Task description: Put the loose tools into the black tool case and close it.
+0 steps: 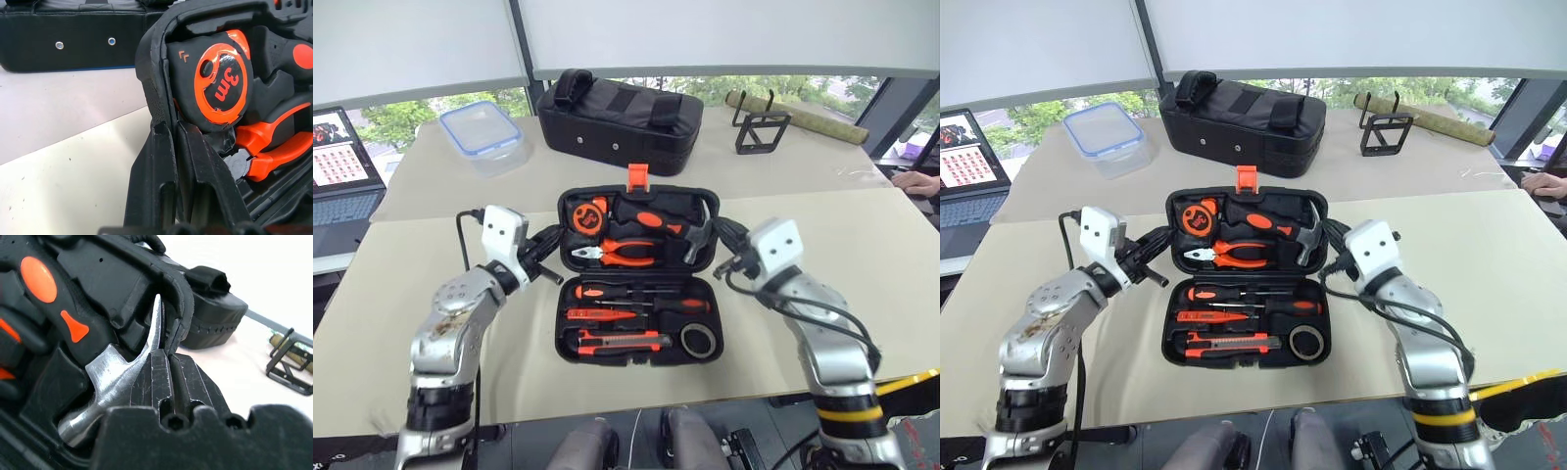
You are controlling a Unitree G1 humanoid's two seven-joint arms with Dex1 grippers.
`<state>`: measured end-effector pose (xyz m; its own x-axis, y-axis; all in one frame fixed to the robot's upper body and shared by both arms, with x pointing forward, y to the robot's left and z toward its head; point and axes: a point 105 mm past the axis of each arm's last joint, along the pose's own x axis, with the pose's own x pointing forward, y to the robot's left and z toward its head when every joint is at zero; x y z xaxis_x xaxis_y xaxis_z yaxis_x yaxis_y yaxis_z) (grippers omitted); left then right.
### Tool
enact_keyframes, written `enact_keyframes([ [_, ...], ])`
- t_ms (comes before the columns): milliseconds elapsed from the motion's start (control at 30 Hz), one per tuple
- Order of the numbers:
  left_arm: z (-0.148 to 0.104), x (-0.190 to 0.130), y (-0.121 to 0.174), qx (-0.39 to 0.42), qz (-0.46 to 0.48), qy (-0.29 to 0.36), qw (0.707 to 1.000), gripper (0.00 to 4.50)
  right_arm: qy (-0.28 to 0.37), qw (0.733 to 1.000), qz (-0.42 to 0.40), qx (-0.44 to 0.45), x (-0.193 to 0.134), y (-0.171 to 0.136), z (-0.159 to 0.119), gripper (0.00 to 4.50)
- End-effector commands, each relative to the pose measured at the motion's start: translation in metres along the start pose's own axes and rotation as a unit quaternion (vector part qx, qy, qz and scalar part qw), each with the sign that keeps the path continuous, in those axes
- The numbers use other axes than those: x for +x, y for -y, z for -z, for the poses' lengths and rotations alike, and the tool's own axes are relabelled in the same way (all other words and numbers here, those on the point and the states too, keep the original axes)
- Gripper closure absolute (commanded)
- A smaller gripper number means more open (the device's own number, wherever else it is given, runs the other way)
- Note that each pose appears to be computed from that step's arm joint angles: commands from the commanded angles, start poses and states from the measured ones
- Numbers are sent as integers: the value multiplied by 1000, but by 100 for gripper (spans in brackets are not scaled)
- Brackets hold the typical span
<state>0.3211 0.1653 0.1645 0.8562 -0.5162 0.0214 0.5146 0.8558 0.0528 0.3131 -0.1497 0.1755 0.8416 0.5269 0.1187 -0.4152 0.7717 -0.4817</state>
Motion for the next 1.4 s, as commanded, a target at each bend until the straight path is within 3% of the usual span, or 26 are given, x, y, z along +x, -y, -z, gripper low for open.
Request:
enact_keyframes([
  [33, -2, -15, -4, -6, -18, -4, 1000, 450, 47, 997, -66, -5, -14, -18, -30, 448],
  [200, 8, -31, -5, -10, -28, -19, 999, 450, 55, 992, -103, -46, -32, -29, -39, 448],
  [333, 14, -38, -7, -8, -35, -26, 999, 450, 56, 988, -84, -116, -32, -20, -38, 448],
  [633, 0, -8, -13, 36, -6, 6, 999, 450, 73, 979, -39, -184, -6, 14, -38, 448],
  [800, 1, -15, -11, 42, -3, 5, 999, 450, 80, 982, -68, -157, -15, 1, -39, 448],
  [967, 16, -46, 5, 26, -7, -23, 999, 450, 71, 979, -121, -146, -41, -28, -37, 448],
  [1267, 27, -85, 4, 23, -31, -72, 997, 450, 69, 958, -197, -195, -68, -46, -31, 448],
  [1300, 28, -89, 2, 19, -33, -77, 996, 377, 69, 957, -205, -192, -72, -48, -32, 414],
  [1400, 28, -104, -7, 8, -44, -95, 995, 277, 55, 957, -222, -176, -85, -49, -34, 316],
])
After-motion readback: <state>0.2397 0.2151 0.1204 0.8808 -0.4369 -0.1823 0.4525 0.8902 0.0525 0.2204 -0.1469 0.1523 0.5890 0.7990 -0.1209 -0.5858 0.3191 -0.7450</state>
